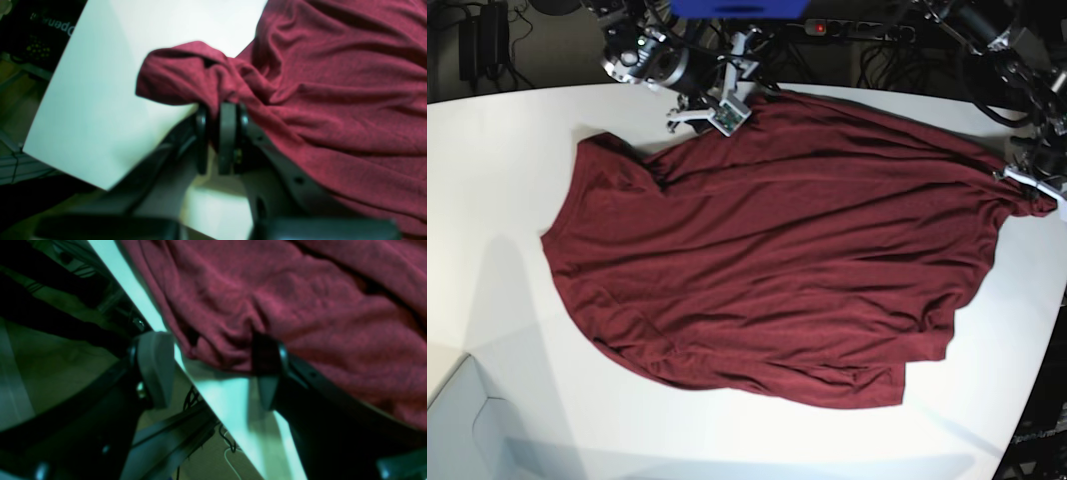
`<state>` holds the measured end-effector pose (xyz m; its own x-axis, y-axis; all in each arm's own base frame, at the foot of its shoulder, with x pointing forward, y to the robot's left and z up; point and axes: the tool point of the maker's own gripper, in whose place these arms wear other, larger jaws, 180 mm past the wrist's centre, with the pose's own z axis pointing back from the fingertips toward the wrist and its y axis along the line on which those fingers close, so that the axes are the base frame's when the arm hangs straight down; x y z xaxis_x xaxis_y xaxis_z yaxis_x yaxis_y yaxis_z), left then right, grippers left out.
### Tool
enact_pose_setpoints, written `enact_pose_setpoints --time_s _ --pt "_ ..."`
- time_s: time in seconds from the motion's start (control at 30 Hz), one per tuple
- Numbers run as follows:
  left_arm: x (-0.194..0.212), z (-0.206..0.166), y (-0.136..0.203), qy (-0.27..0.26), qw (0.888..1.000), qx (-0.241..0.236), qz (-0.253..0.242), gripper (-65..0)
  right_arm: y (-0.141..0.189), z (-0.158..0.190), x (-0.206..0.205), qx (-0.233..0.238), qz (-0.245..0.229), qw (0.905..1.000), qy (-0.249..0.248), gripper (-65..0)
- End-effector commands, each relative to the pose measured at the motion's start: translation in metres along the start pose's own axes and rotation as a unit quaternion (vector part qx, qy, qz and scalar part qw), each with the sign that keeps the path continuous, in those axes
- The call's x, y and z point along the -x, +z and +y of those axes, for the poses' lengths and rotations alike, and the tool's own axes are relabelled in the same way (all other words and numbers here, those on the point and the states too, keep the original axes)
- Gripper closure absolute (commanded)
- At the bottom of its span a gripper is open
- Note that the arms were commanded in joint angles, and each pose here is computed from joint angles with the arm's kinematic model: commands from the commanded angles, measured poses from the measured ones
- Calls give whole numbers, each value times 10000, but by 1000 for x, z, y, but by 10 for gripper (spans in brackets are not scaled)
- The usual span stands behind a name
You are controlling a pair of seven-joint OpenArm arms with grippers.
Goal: Layout the t-shirt on the table in an organized manner, then fold the t-shirt properly
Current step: 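Pull the collar corner with the right gripper outward to tension the collar edge, then move the left gripper with its corner toward the shirt body, lowering it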
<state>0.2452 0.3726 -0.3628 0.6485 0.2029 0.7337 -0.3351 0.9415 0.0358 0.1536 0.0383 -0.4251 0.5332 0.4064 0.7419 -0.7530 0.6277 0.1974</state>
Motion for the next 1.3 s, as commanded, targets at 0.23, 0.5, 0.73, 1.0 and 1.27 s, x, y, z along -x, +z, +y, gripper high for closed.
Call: enact_pose_setpoints --time_s 0.23,0.5,0.73,1.0,1.27 --pt "-16 6 4 -69 9997 -59 -238 -2 -4 -3 -3 -2 -48 10000 -33 -227" --pt "-16 6 4 -64 9997 -65 -239 -2 -8 -6 12 -21 150 9998 -112 0" --pt "-25 12 8 -119 9993 -127 -344 -2 13 -12 -15 135 -160 9994 284 0" --pt "-35 16 14 -222 9985 -204 -459 -2 48 -16 -63 356 -720 9922 956 0" --pt "-35 14 11 -207 9986 -167 -455 -2 49 -24 -77 429 -852 9892 1116 0"
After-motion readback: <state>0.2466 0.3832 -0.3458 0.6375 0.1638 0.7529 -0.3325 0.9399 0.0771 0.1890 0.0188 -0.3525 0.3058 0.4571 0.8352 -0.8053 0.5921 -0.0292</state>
